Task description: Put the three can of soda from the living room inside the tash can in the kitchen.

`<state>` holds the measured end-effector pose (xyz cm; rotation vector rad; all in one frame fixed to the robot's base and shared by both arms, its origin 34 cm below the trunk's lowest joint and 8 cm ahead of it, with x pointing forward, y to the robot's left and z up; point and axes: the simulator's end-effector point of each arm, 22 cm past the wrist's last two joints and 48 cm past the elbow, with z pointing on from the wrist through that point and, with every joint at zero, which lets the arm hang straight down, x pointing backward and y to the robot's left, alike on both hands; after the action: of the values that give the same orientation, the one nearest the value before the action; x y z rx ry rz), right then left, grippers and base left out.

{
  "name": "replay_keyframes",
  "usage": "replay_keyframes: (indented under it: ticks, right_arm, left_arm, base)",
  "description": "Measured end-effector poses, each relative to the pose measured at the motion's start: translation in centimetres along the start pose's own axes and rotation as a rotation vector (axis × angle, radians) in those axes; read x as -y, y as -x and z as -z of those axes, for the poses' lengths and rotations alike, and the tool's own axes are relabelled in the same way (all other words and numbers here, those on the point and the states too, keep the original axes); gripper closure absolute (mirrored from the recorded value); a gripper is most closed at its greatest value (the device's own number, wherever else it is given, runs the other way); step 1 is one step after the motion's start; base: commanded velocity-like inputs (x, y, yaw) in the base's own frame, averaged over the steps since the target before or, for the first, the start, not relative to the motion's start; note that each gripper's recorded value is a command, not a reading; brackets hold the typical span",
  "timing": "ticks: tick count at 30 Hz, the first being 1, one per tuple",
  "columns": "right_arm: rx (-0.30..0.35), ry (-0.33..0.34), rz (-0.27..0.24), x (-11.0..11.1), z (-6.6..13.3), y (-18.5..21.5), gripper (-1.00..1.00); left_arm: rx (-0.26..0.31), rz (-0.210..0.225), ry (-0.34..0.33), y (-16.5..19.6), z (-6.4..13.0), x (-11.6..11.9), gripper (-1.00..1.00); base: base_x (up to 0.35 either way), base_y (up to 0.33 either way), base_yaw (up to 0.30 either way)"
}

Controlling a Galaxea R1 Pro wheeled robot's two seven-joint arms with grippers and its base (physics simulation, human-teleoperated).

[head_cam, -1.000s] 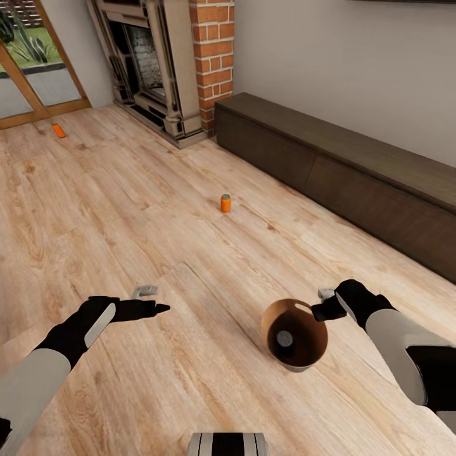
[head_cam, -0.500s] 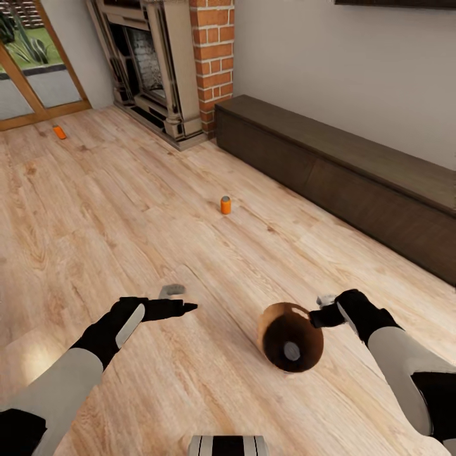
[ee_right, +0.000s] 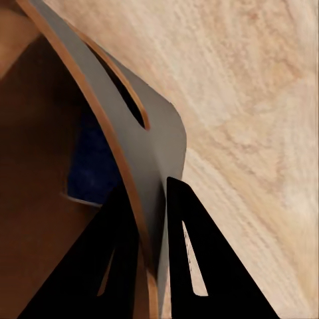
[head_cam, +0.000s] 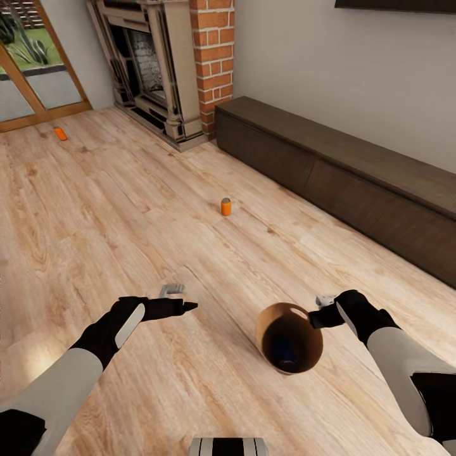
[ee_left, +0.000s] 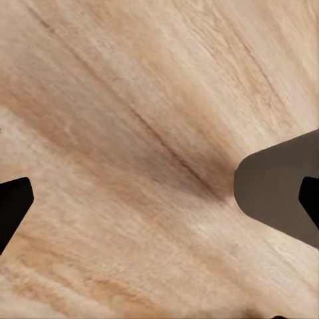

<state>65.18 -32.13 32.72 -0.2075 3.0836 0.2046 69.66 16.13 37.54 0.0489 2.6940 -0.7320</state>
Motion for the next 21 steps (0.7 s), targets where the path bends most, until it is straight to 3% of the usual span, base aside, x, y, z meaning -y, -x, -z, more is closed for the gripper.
replay_keyframes:
  ticks: [3, 8, 15, 21]
  right_arm:
    - [0.005, 0.023, -0.025, -0.4, 0.0, 0.1, 1.00]
    - [0.004, 0.007, -0.020, 0.3, 0.2, 0.0, 1.00]
    - [0.027, 0.038, -0.090, 0.6, 0.6, 0.4, 1.00]
    - [0.030, 0.050, -0.101, 0.2, 0.5, 0.5, 1.00]
  left_arm:
    - [-0.001, 0.001, -0.001, 0.0, 0.0, 0.0, -1.00]
    - [-0.002, 0.005, 0.000, -0.1, 0.0, -0.1, -1.00]
    - [-0.025, 0.023, 0.015, -1.2, -0.1, -1.1, -1.00]
    - [-0.031, 0.026, 0.019, -1.5, -0.2, -1.3, -1.00]
  base:
    - [0.047, 0.153, 0.000]
    - [0.186, 0.189, 0.000]
    - [0.267, 0.182, 0.000]
    - [0.295, 0.172, -0.047]
